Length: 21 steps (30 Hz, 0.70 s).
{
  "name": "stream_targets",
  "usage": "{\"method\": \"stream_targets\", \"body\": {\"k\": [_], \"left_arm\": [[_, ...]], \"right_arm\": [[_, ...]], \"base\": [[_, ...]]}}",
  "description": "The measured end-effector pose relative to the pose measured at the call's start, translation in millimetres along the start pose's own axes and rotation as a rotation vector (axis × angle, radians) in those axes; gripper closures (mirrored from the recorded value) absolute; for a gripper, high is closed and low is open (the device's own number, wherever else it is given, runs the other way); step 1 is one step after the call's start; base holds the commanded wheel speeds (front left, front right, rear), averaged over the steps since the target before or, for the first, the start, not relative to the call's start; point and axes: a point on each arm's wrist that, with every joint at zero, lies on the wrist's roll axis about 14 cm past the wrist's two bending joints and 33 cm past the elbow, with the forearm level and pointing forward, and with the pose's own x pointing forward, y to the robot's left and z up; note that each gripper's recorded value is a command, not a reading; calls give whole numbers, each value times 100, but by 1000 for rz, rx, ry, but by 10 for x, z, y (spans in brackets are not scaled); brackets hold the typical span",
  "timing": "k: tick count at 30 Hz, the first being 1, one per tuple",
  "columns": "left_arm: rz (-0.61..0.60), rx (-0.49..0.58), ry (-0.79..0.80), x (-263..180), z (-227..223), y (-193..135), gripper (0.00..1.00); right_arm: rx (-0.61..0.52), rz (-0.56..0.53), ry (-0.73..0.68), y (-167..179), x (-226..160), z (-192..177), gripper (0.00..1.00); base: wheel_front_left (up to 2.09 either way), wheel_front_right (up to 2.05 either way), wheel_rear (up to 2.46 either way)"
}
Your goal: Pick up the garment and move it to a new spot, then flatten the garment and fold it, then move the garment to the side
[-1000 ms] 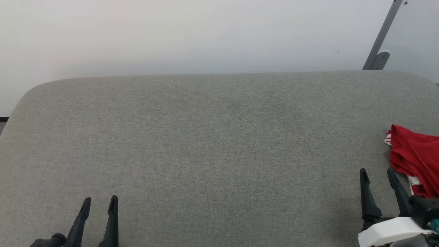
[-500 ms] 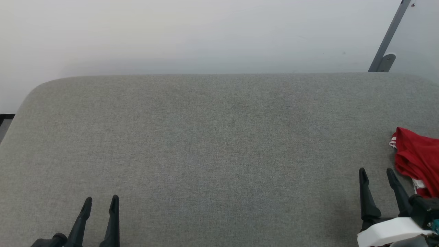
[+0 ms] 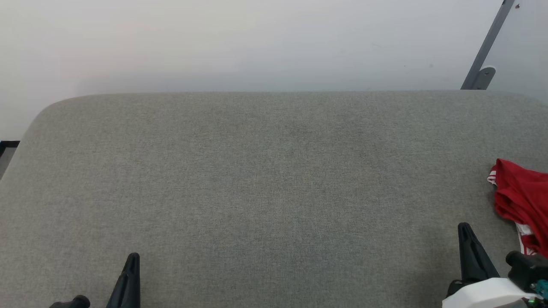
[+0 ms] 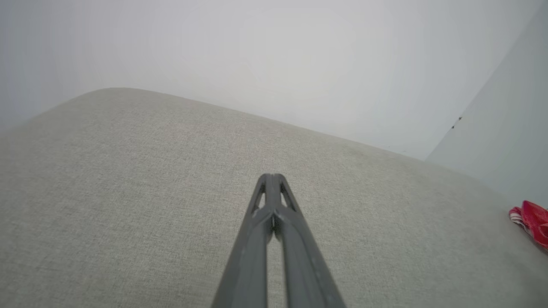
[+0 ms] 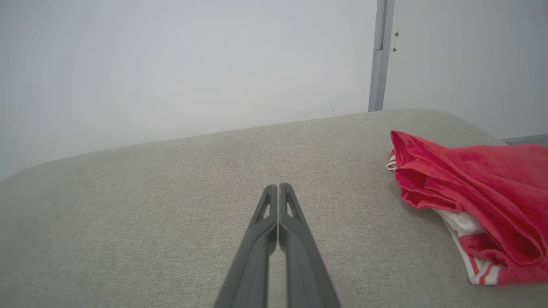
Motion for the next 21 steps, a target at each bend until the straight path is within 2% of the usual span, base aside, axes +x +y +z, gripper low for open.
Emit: {"method": "stream_targets", "body": {"k": [21], "left_arm": [[67,-304,12,157,-11,87,100]], "right_arm": [[347,-39,6,-32,62,18,100]], "base": [[0,0,0]]}}
